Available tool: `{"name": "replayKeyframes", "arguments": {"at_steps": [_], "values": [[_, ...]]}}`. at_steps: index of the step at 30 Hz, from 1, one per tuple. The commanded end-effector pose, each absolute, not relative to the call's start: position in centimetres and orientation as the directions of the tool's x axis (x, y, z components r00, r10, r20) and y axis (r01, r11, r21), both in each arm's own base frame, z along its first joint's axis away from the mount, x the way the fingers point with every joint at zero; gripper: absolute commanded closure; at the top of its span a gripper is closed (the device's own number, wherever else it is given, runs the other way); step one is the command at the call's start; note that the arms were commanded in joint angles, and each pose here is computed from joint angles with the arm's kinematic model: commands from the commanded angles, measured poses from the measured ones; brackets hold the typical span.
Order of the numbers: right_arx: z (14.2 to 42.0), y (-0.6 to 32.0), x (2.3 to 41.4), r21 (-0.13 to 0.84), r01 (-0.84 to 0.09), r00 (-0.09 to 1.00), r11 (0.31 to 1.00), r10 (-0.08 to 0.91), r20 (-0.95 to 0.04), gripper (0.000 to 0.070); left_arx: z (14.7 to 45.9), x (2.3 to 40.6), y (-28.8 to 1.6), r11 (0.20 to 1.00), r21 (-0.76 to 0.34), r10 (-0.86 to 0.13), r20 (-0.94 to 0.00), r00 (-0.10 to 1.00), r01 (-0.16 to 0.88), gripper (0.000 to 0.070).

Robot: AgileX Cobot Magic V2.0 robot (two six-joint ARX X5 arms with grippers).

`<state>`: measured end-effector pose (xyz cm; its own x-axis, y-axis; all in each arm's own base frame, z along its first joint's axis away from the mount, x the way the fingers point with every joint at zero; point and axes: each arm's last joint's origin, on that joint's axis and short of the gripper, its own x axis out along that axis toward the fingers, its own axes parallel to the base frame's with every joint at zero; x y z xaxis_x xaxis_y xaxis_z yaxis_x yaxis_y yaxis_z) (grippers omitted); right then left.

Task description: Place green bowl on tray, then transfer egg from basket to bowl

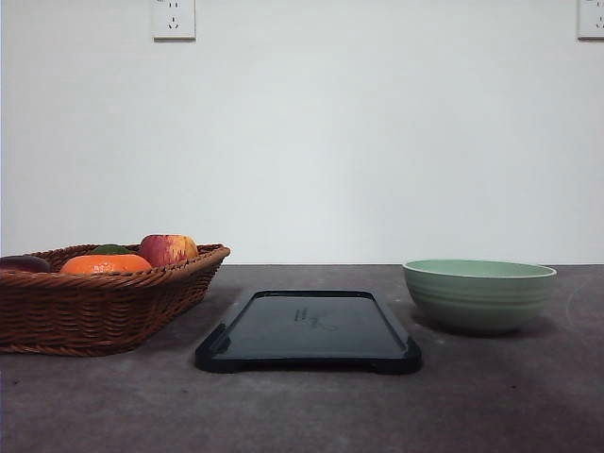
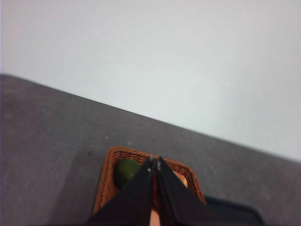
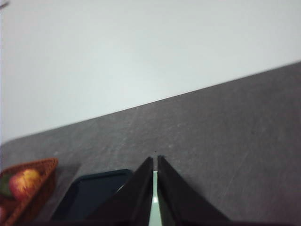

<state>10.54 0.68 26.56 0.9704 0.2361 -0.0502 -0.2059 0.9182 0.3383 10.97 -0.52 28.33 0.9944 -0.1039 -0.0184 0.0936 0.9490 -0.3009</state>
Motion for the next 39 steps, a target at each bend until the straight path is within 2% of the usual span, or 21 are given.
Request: {"name": "replayKeyframes", "arguments": {"at_steps": [1, 10, 14, 20, 24, 27, 29, 30, 32, 33, 36, 39], "values": [[27.5, 0.7, 10.9, 0.253, -0.237, 0.964, 0.938, 0.259, -0.059, 0.0694, 29.7, 11.3, -0.6, 0.966, -0.235, -0.115, -0.019, 0.993, 0.107, 0.0698], [30.0, 1.3, 13.9, 0.111, -0.348, 0.912, 0.931, 0.364, -0.19, 0.0694, 32.6, 14.1, -1.8, 0.931, -0.224, -0.328, -0.176, 0.928, 0.287, 0.0699], [29.8, 2.0, 15.2, 0.052, -0.405, 0.869, 0.913, 0.402, -0.289, 0.0694, 32.4, 15.4, -2.5, 0.92, -0.189, -0.385, -0.285, 0.878, 0.343, 0.0699], [28.5, 3.7, 16.2, -0.058, -0.54, 0.779, 0.839, 0.473, -0.411, 0.0694, 30.9, 16.6, -3.7, 0.892, -0.086, -0.433, -0.451, 0.781, 0.445, 0.0699], [27.6, 4.5, 16.3, -0.125, -0.564, 0.75, 0.816, 0.443, -0.491, 0.0692, 29.8, 16.7, -4.6, 0.841, -0.008, -0.458, -0.544, 0.703, 0.542, 0.0699], [27.3, 4.9, 16.2, -0.168, -0.564, 0.745, 0.809, 0.409, -0.527, 0.065, 29.5, 16.6, -5.0, 0.799, 0.053, -0.471, -0.566, 0.677, 0.6, 0.0687], [27.3, 5.0, 16.2, -0.181, -0.553, 0.75, 0.813, 0.393, -0.532, 0.0535, 29.6, 16.7, -5.1, 0.791, 0.068, -0.475, -0.558, 0.68, 0.608, 0.0567], [27.3, 5.0, 16.2, -0.184, -0.551, 0.752, 0.814, 0.389, -0.532, 0.0468, 29.7, 16.7, -5.1, 0.791, 0.071, -0.477, -0.55, 0.686, 0.607, 0.048], [27.3, 5.0, 16.2, -0.18, -0.55, 0.752, 0.816, 0.389, -0.532, 0.0384, 29.8, 16.8, -5.2, 0.792, 0.076, -0.478, -0.54, 0.693, 0.606, 0.0357], [27.3, 5.0, 16.2, -0.177, -0.548, 0.752, 0.817, 0.389, -0.532, 0.0366, 29.8, 16.8, -5.2, 0.792, 0.078, -0.479, -0.536, 0.695, 0.606, 0.0334], [27.3, 5.0, 16.2, -0.17, -0.545, 0.752, 0.821, 0.389, -0.532, 0.0356, 29.8, 16.8, -5.2, 0.792, 0.08, -0.479, -0.532, 0.698, 0.605, 0.0332], [27.3, 5.0, 16.2, -0.122, -0.518, 0.754, 0.847, 0.385, -0.532, 0.0356, 29.8, 16.8, -5.2, 0.793, 0.078, -0.48, -0.532, 0.698, 0.604, 0.0332]]}}
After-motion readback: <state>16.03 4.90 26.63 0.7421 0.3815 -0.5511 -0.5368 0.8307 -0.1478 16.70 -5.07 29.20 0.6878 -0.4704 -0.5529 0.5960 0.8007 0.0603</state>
